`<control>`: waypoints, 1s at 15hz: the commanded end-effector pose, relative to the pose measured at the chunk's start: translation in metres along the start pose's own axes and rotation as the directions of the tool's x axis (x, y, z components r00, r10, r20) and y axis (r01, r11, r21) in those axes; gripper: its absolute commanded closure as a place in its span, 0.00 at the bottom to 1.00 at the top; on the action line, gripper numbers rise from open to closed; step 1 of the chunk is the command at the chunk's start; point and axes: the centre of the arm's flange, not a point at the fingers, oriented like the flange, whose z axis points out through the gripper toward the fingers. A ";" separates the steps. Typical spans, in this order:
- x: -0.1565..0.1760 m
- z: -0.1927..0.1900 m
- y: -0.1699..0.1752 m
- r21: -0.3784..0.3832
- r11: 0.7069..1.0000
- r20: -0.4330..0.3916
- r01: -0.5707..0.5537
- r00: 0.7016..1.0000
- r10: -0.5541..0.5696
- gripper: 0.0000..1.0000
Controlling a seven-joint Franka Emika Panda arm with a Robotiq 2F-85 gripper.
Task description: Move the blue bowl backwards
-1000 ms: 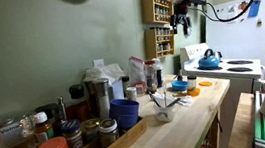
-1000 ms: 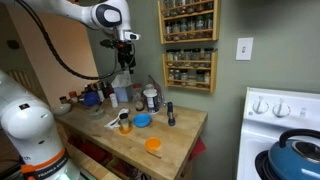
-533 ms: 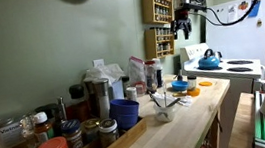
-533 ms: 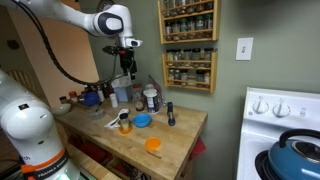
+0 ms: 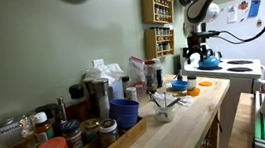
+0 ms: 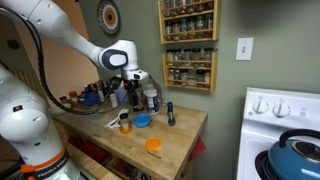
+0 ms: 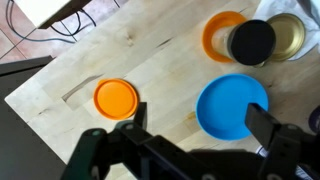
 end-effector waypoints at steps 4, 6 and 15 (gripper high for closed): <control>0.004 -0.009 -0.004 0.005 1.000 -0.020 0.008 1.000 -0.008 0.00; 0.013 0.015 -0.008 0.043 0.997 -0.012 -0.058 0.998 0.059 0.00; 0.038 0.105 -0.001 0.175 0.953 0.094 -0.246 0.968 0.233 0.09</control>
